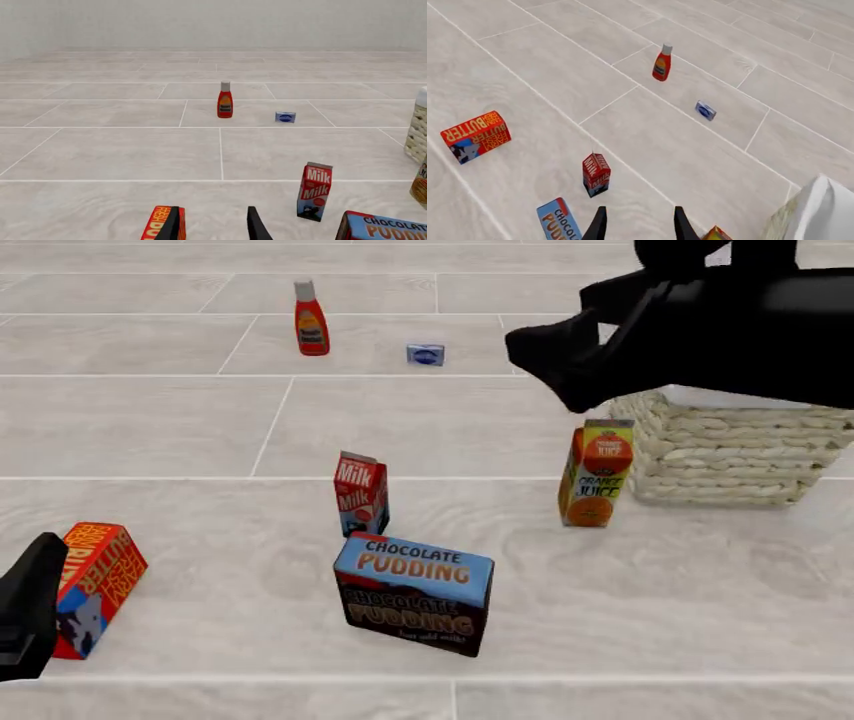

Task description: Pick the milk and place it in the basket.

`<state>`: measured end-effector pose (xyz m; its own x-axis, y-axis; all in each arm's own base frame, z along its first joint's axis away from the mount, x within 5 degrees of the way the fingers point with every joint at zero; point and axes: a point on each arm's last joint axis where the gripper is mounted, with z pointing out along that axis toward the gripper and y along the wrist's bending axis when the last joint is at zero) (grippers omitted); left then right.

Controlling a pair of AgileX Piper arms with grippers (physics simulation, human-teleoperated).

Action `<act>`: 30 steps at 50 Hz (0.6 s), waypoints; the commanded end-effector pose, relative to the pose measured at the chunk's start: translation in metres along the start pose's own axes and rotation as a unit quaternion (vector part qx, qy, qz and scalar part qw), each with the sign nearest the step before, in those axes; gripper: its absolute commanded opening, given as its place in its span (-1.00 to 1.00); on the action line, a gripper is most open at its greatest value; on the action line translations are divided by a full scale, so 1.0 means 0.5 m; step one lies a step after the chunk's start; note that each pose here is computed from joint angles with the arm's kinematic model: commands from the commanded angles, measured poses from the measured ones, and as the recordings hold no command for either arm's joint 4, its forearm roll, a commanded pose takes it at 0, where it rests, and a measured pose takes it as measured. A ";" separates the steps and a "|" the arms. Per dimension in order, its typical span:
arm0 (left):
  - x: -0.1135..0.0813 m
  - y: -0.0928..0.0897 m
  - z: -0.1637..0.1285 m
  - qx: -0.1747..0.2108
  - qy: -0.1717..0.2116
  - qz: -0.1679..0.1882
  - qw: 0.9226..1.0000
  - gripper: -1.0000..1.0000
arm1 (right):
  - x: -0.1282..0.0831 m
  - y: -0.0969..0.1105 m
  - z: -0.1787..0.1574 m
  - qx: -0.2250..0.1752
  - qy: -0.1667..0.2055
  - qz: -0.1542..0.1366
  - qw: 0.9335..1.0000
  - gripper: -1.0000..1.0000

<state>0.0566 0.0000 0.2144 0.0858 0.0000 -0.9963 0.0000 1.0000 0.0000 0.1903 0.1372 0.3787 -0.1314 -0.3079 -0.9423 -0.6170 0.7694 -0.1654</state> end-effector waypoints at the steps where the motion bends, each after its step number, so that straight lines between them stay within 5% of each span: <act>1: 0.000 0.000 0.000 0.000 0.000 0.000 1.000 1.00 | -0.033 0.024 0.058 -0.034 0.042 -0.011 0.998 1.00; 11: 0.000 0.000 0.000 0.000 0.000 0.000 1.000 1.00 | -0.083 0.054 0.100 -0.062 0.053 0.008 0.997 1.00; 30: 0.000 0.000 0.000 0.000 0.000 0.000 1.000 1.00 | -0.072 0.066 0.207 -0.064 0.093 0.024 0.993 1.00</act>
<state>0.0566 0.0000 0.2144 0.0858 0.0000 -0.9963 0.0000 1.0000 0.0000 0.2391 0.2128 0.3875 -0.2627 -0.3658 -0.8928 -0.6942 0.7144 -0.0884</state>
